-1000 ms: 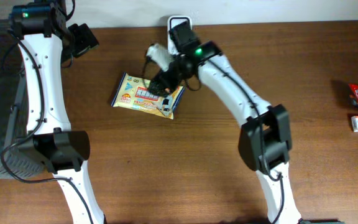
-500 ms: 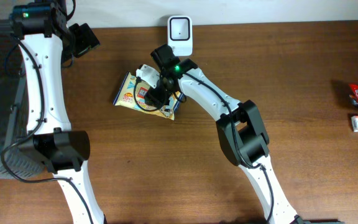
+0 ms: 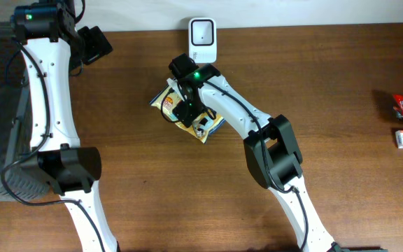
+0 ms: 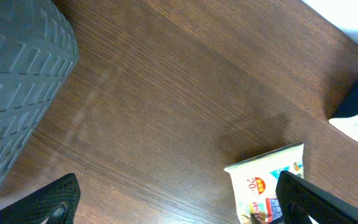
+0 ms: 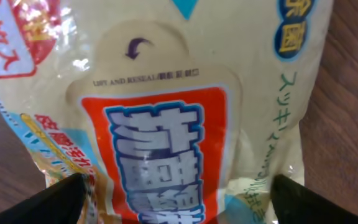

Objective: Scan the item barcode
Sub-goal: 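Grasp the wipes pack with the right gripper and raise it to the scanner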

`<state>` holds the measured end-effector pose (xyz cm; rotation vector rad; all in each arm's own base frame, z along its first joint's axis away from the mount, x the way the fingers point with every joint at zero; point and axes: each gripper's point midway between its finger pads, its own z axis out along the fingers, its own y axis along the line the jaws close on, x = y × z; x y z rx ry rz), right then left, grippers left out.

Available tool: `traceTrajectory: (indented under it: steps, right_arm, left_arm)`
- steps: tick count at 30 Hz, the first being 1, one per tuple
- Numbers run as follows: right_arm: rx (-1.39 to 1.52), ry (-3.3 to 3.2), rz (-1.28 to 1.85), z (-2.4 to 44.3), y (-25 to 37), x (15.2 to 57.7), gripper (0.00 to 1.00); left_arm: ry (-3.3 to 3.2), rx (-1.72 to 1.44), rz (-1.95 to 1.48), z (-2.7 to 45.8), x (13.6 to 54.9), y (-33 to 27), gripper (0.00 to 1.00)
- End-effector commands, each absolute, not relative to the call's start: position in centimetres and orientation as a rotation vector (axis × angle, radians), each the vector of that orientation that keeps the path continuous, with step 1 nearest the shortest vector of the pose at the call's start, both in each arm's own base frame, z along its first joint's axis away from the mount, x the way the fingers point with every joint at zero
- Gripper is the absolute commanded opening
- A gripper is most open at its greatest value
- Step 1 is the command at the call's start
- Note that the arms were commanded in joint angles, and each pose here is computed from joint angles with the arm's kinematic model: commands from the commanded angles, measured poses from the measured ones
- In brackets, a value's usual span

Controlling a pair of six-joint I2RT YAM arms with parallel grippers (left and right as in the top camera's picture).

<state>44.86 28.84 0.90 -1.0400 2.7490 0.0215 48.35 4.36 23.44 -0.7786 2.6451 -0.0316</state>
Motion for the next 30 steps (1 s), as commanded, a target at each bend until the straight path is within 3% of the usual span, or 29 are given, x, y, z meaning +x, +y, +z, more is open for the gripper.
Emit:
traceTrajectory:
  steps: [1,2,3,4,7,9,13,16,22,30]
  right_arm:
    - [-1.033,2.855,0.121,-3.8,29.1,43.1,0.99]
    - [-1.032,2.845,0.158,-3.7,29.6,43.1,0.99]
    - [-1.027,2.83,0.161,-3.7,29.8,43.4,0.92]
    - [-1.024,2.821,0.157,-3.7,29.9,43.7,0.57]
    - [-1.022,2.823,0.151,-3.7,29.7,43.7,0.4]
    - [-1.024,2.831,0.15,-4.0,29.6,43.5,0.07]
    - [-0.883,2.868,0.173,-3.1,29.8,43.6,0.04]
    - [-0.812,2.795,0.213,1.4,30.5,44.8,0.04]
    - [-0.573,2.601,0.278,11.4,28.4,50.8,0.04]
    - [-0.309,2.267,0.323,17.6,25.6,59.9,0.04]
  left_arm:
    - [2.608,-0.787,-0.049,24.9,48.1,4.4,0.99]
    - [2.608,-0.787,-0.049,24.9,48.1,4.4,0.99]
    - [2.608,-0.787,-0.049,24.9,48.1,4.4,0.99]
    - [2.608,-0.787,-0.049,24.9,48.1,4.4,0.99]
    - [2.608,-0.787,-0.049,24.9,48.1,4.4,0.99]
    - [2.608,-0.787,-0.049,24.9,48.1,4.4,0.99]
    - [2.608,-0.787,-0.049,24.9,48.1,4.4,0.99]
    - [2.608,-0.787,-0.049,24.9,48.1,4.4,0.99]
    - [2.608,-0.787,-0.049,24.9,48.1,4.4,0.99]
    - [2.608,-0.787,-0.049,24.9,48.1,4.4,0.99]
